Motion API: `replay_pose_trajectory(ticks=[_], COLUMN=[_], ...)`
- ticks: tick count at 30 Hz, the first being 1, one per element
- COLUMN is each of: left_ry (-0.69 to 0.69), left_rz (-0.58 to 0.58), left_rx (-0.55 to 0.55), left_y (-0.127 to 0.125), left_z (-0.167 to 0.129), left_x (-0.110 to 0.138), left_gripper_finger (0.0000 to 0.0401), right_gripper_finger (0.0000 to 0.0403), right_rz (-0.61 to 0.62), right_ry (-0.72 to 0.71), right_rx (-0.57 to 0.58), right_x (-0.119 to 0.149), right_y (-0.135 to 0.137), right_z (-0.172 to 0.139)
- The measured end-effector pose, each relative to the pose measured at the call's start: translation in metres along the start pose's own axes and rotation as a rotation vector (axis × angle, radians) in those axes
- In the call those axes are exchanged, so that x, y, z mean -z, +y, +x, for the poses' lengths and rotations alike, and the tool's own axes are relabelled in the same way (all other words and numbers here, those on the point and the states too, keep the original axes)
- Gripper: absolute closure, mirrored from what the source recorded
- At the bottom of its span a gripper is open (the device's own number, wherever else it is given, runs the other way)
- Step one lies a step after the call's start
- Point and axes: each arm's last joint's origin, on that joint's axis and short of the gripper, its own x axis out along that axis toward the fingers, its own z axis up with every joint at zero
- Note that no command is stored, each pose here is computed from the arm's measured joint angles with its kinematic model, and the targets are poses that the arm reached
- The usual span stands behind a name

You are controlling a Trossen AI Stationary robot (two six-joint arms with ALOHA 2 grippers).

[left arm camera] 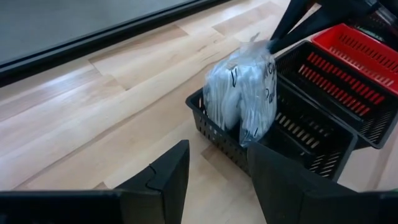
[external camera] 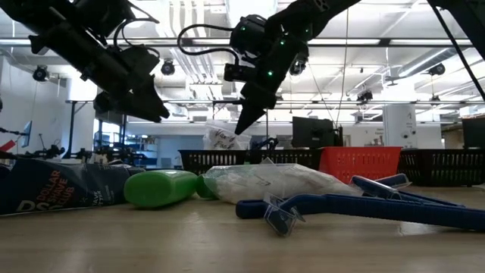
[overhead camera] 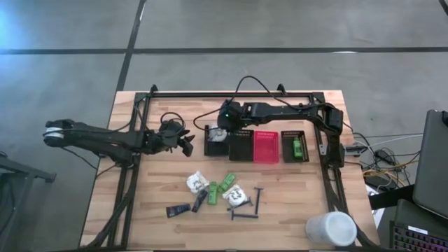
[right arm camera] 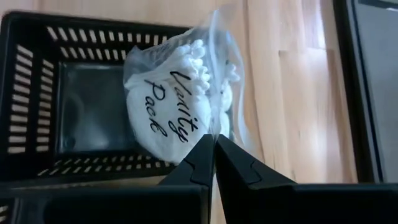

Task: Pick & Place Travel size toiletries
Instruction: Put the white cotton pack into the left black bin

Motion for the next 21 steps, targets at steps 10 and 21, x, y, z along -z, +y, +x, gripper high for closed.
replay_pose_trajectory(ticks=[10,21], left_ry=[-0.011,0.015], left_rz=[-0.007,-0.002], left_rx=[0.007,0.046], left_y=[-0.001,-0.002], left_z=[0.0,0.0], left_x=[-0.001,0.001], left_gripper_finger=[0.0234,0.0234], right_gripper_finger=[0.038,0.0281], right_rz=[0.029,0.086], right_ry=[-0.048,-0.021], right_rx=[-0.007,0.056], right_x=[-0.007,-0.005], right_y=[0.008,0.009], right_z=[0.004,0.012])
